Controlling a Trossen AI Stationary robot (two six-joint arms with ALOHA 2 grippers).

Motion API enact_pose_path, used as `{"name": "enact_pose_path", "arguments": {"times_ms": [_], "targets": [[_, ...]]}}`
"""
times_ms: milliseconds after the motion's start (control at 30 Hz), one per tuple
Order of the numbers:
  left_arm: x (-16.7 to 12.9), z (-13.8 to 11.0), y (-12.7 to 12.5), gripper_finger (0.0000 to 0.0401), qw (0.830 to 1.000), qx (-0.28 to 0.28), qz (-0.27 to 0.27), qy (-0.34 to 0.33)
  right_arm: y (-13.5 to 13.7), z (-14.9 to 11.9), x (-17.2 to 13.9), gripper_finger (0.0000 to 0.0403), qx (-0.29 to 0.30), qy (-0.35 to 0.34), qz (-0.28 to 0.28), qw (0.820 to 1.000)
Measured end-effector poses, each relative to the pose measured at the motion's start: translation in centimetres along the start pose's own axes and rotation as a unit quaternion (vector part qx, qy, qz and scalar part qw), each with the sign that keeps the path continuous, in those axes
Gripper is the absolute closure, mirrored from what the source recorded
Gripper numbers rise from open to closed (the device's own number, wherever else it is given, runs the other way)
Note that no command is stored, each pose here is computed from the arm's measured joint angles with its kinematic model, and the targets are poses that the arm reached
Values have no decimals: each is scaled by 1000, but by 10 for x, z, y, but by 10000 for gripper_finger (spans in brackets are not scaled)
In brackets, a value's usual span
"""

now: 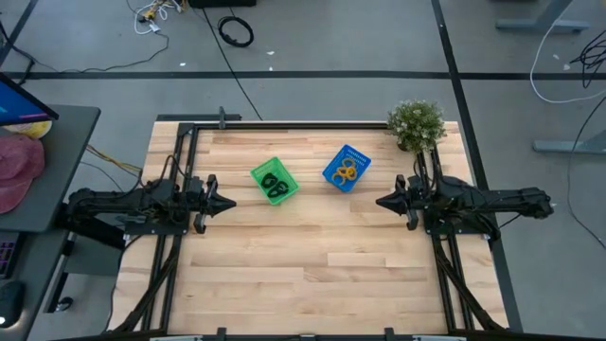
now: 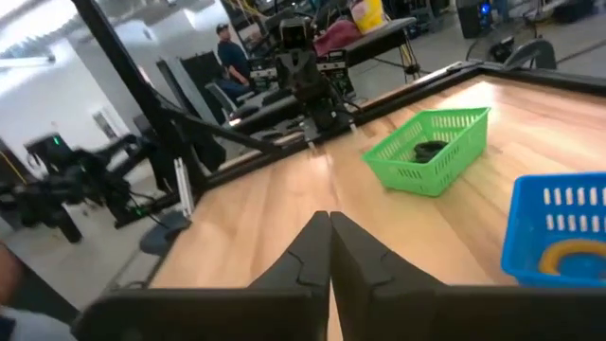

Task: Sort spring keychains
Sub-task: Return to Home Position

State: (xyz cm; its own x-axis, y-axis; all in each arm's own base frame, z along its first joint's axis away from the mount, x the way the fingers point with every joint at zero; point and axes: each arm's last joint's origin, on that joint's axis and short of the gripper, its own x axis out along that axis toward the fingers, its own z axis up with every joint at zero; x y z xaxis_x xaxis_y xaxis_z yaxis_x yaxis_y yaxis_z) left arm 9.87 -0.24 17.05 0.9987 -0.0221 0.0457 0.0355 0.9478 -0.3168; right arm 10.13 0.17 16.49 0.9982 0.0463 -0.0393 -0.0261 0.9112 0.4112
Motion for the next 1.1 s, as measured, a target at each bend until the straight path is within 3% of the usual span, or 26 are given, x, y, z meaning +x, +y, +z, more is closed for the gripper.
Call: {"name": "enact_pose_path", "arguments": {"times_ms": [267, 1100], "targets": [[0, 0, 0, 396, 1000, 0, 0, 0, 0, 0, 0, 368, -20, 2, -1, 1000], [0, 0, 0, 396, 1000, 0, 0, 0, -1, 0, 0, 367, 7, -7, -17, 1000]]}}
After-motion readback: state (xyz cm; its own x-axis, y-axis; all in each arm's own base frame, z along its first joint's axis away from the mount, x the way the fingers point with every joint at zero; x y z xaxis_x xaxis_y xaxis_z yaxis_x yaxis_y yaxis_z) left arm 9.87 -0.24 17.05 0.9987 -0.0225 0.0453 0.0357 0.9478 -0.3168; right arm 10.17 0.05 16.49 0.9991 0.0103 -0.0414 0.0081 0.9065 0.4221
